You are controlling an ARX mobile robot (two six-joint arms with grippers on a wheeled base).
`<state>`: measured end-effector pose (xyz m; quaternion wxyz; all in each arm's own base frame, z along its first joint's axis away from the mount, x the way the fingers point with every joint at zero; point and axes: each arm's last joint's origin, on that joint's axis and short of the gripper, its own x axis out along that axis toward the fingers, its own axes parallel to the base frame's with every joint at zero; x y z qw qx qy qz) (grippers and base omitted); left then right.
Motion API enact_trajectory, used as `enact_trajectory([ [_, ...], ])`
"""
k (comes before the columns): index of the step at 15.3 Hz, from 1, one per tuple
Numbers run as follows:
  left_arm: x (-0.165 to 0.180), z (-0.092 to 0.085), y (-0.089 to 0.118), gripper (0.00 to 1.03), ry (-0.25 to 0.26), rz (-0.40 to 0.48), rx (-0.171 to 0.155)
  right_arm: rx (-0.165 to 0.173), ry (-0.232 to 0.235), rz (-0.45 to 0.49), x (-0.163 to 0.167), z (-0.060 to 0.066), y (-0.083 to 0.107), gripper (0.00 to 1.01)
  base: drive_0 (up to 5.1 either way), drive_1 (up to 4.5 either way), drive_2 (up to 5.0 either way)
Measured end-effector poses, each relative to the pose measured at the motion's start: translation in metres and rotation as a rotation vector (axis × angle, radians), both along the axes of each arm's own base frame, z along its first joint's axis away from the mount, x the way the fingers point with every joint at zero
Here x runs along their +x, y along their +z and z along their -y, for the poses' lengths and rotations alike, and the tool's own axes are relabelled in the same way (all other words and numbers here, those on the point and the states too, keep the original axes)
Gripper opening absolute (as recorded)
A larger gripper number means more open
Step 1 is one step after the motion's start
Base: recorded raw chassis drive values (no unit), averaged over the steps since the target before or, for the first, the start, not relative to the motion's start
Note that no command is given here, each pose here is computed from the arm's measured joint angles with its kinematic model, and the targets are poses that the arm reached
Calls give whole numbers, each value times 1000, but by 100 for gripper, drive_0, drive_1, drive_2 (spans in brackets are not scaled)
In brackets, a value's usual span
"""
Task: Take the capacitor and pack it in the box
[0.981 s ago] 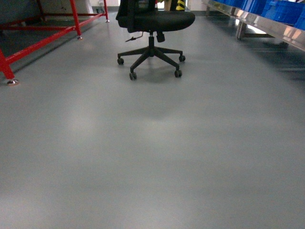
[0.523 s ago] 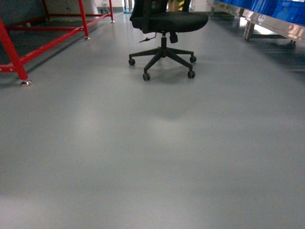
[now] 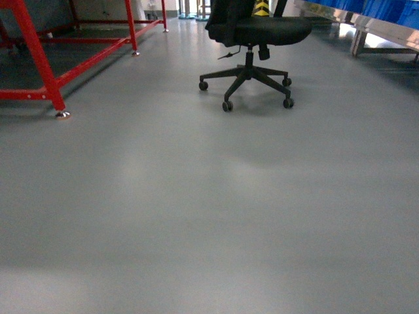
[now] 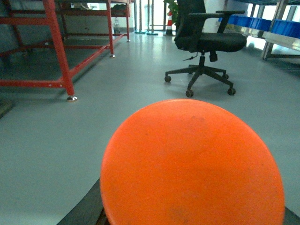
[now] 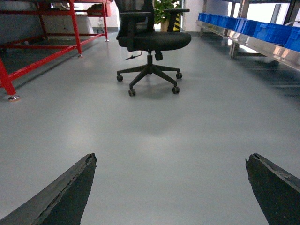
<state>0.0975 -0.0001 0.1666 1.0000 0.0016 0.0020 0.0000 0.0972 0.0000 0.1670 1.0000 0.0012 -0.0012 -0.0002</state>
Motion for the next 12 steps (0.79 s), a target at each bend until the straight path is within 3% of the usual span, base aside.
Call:
enact_trajectory([
  [12,0,0,0,44,0,1,0,0,0,-2,0,0,0,98,-487,254,254],
])
